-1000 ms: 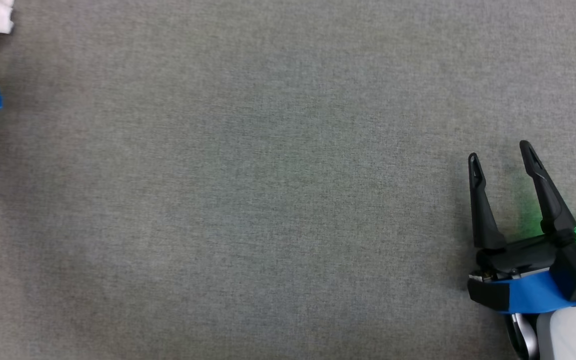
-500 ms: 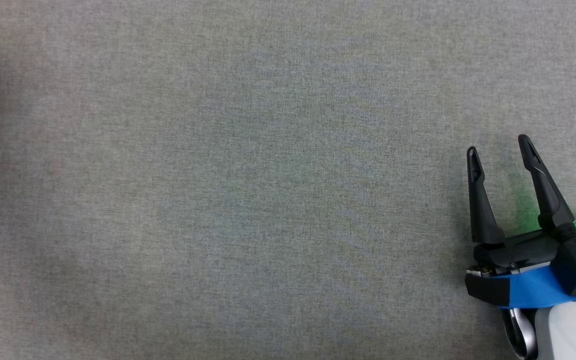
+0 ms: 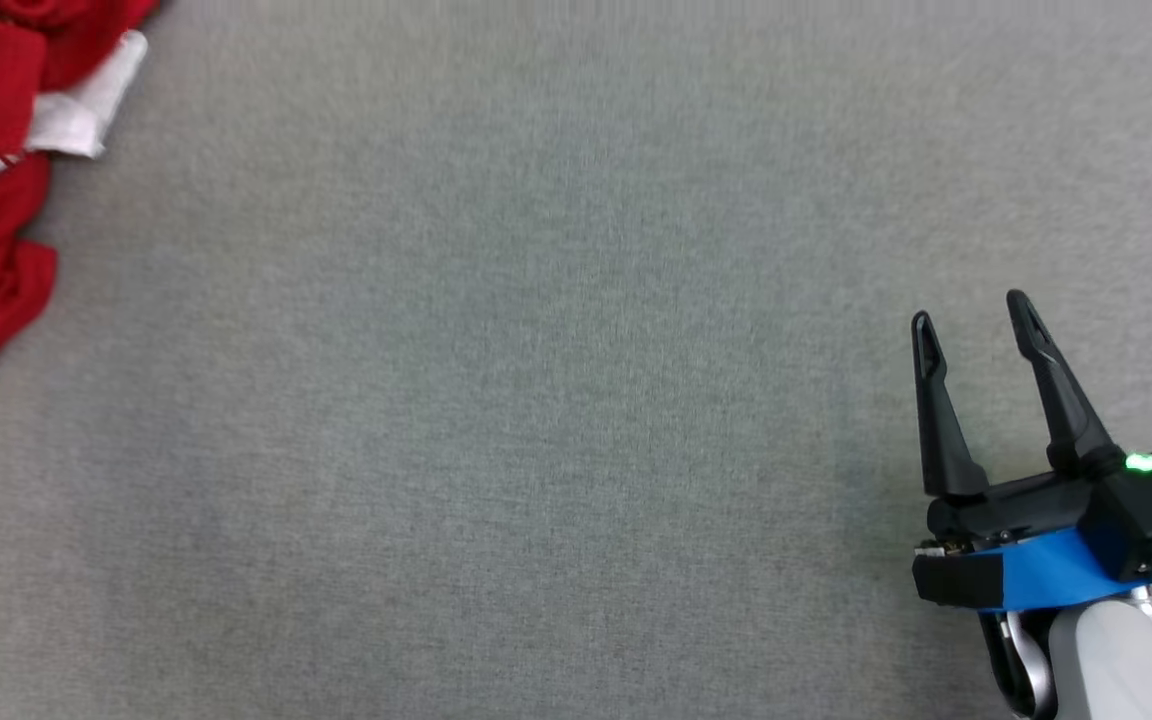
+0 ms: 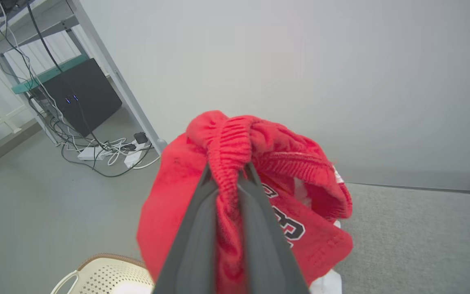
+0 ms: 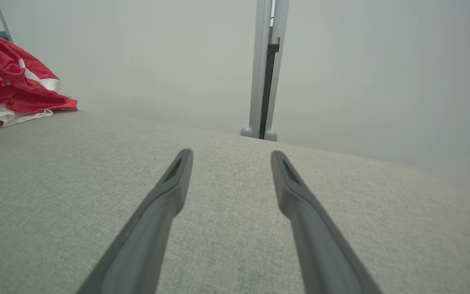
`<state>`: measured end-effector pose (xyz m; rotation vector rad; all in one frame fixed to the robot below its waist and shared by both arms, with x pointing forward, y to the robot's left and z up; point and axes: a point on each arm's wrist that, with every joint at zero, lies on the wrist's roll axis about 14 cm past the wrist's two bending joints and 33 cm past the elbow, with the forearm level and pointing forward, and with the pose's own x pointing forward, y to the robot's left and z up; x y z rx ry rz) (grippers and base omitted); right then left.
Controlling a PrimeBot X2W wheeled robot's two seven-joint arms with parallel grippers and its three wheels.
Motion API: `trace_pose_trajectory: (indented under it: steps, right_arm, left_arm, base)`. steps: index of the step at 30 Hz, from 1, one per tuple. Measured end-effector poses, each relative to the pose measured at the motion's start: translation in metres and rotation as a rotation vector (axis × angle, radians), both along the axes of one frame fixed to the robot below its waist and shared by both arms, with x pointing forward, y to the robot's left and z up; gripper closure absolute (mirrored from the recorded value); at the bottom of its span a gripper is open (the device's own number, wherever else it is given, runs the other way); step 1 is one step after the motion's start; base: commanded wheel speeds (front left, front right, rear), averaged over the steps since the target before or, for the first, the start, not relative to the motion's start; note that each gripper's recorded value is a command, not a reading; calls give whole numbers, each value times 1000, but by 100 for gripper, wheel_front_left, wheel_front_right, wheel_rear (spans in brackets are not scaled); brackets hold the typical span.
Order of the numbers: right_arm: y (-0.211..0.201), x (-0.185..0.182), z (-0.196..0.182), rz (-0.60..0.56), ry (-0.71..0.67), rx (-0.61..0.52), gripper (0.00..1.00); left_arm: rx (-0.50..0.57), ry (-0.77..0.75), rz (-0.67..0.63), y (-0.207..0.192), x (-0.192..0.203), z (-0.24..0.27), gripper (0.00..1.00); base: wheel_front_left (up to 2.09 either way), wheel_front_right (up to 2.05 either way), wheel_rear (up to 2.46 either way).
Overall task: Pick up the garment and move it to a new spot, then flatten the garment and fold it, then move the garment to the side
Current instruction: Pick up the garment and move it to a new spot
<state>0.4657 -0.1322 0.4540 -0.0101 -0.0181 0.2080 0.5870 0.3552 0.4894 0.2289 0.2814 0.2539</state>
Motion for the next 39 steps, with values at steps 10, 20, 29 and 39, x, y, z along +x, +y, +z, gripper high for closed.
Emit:
trace_pose_trajectory:
  steps: [10, 20, 29, 39]
  right_arm:
    - [-21, -41, 52, -62, -85, 42, 0]
    - [-71, -100, 79, -209, -144, 54, 0]
    - [-107, -130, 86, -323, -169, 54, 0]
    - [-115, -134, 79, -351, -148, 50, 0]
  left_arm:
    - [42, -238, -217, -68, -9, 129, 100]
    - [-179, -341, -646, -269, -56, 171, 100]
    - [-396, -306, -934, -381, -134, 132, 100]
    - [-311, 76, -808, -332, -170, -52, 100]
  base:
    - [0, 0, 0]
    - [0, 0, 0]
    - [0, 0, 0]
    - [0, 0, 0]
